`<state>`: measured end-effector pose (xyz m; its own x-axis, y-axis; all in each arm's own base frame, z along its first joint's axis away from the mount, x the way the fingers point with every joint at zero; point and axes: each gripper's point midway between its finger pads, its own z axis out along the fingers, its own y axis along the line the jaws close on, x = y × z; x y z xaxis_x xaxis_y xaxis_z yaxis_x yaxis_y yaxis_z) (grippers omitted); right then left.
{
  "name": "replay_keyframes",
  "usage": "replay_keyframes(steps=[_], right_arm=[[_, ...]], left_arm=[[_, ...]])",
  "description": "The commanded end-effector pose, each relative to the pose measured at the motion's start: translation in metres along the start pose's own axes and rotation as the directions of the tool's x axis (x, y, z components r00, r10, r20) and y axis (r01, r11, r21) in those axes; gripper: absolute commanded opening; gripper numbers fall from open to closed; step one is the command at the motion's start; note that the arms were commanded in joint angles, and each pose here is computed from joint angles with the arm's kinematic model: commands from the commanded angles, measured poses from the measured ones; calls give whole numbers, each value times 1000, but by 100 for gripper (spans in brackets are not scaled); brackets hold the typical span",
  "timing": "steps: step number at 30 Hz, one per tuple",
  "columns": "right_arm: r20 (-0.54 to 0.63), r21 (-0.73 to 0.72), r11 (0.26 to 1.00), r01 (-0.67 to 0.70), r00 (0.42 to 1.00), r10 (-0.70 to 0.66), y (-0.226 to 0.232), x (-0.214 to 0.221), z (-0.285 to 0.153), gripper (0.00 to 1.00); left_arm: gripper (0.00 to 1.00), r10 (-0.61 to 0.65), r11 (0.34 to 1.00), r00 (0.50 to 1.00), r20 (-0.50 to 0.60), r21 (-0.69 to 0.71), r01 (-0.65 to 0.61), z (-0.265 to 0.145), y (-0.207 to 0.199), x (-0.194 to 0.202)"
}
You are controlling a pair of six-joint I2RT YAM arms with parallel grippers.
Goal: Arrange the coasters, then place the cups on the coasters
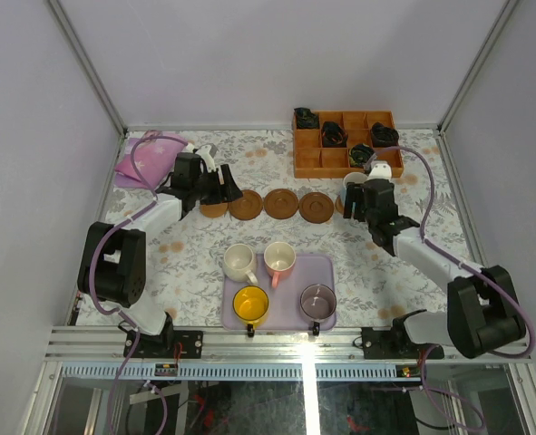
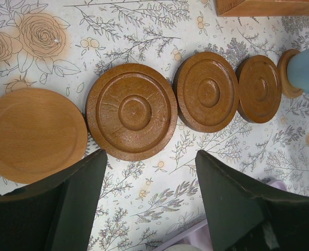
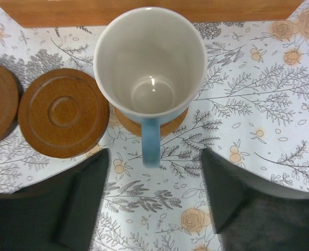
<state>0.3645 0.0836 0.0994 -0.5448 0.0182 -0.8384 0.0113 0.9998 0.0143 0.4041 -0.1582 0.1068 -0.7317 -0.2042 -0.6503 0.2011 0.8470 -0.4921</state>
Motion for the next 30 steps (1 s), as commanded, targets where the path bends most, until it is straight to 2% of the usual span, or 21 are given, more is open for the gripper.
replay_keyframes(steps=[1, 2, 3, 10, 20, 25, 30], right_arm=[[73, 23, 998, -61, 996, 59, -8, -34, -28, 90], [74, 18, 998, -67, 995, 66, -8, -35, -34, 99], [74, 9, 997, -72, 995, 71, -8, -37, -42, 100], [2, -126, 989, -75, 997, 76, 18, -25, -108, 100], [-218, -414, 906, -92, 976, 0, 88, 41, -184, 100], [-320, -460, 886, -58, 942, -105, 96, 84, -204, 100], [-407, -447, 893, -61, 902, -142, 92, 119, -216, 99]], left_arm=[[69, 28, 998, 997, 67, 46, -31, -4, -15, -21], [69, 29, 998, 997, 66, 45, -32, -4, -15, -21], [69, 32, 998, 997, 66, 46, -35, -5, -15, -21], [70, 49, 997, 996, 72, 60, -54, -13, -22, -22], [70, 58, 995, 997, 50, 77, -62, -11, -33, -13], [71, 86, 993, 995, 44, 72, -89, -12, -40, -9], [71, 91, 993, 994, 53, 75, -95, -14, -45, -12]])
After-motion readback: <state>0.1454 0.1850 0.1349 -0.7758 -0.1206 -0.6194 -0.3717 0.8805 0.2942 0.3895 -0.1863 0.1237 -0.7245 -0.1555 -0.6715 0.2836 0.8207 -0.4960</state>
